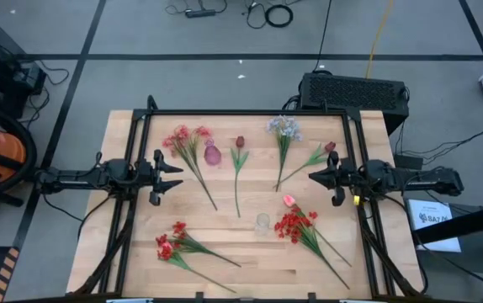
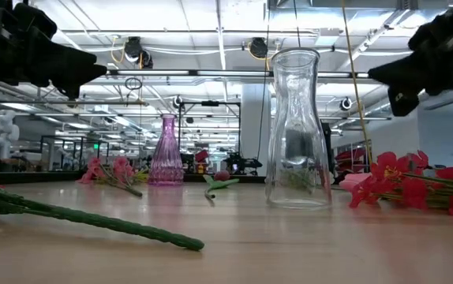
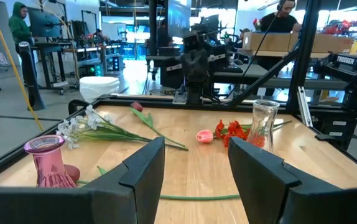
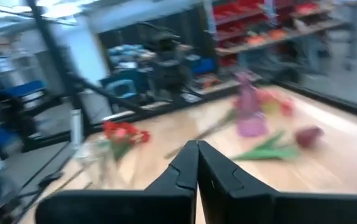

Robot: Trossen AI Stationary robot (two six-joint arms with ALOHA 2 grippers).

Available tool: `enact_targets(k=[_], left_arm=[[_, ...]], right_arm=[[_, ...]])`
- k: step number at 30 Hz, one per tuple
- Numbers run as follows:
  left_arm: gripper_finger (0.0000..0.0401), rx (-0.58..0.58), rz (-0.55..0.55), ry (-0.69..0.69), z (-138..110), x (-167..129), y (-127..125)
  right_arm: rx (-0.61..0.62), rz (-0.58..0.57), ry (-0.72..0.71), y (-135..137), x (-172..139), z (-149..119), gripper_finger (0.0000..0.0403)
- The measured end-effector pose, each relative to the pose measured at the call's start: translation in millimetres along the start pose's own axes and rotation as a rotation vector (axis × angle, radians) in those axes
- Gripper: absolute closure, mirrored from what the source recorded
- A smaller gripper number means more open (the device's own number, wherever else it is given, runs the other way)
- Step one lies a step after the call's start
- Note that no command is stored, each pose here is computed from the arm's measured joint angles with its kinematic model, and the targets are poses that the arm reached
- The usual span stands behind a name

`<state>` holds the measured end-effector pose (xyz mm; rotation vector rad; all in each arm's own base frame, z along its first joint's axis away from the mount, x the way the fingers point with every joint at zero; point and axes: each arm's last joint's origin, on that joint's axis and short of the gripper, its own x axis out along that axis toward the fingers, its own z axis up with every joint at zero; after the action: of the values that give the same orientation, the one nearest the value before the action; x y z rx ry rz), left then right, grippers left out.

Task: Sort flowers into vase by color
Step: Put the right dark red tulip into the transparent flower vase

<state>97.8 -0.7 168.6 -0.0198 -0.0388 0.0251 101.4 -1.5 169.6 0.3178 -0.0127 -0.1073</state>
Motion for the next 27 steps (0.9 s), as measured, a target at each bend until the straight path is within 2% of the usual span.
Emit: enact_targets(k=[2, 6, 9, 12, 20, 27], left_arm=[[0.0217, 0.0, 0.0, 0.0, 0, 0, 0], [0.0217, 0.0, 0.0, 0.002, 0, 0, 0], [0.0217, 0.0, 0.0, 0.002, 0, 0, 0], [0.0217, 0.0, 0.0, 0.002, 0, 0, 0], [0.0217, 0.0, 0.0, 0.002, 0, 0, 0], [0.0217, 0.0, 0.0, 0.002, 0, 0, 0]], right_arm=[[0.062, -0.054, 0.012, -2, 2, -2, 0.0403], [0.195, -0.065, 0.064, -1, 5, -6, 0.0403], [0.213, -0.074, 0.098, 4, 8, -3, 0.0403], [0.181, -0.12, 0.11, 9, 13, 7, 0.0403], [-0.02, -0.244, 0.135, 23, 39, 42, 0.0403], [-0.099, -0.323, 0.193, 22, 65, 56, 0.0403]])
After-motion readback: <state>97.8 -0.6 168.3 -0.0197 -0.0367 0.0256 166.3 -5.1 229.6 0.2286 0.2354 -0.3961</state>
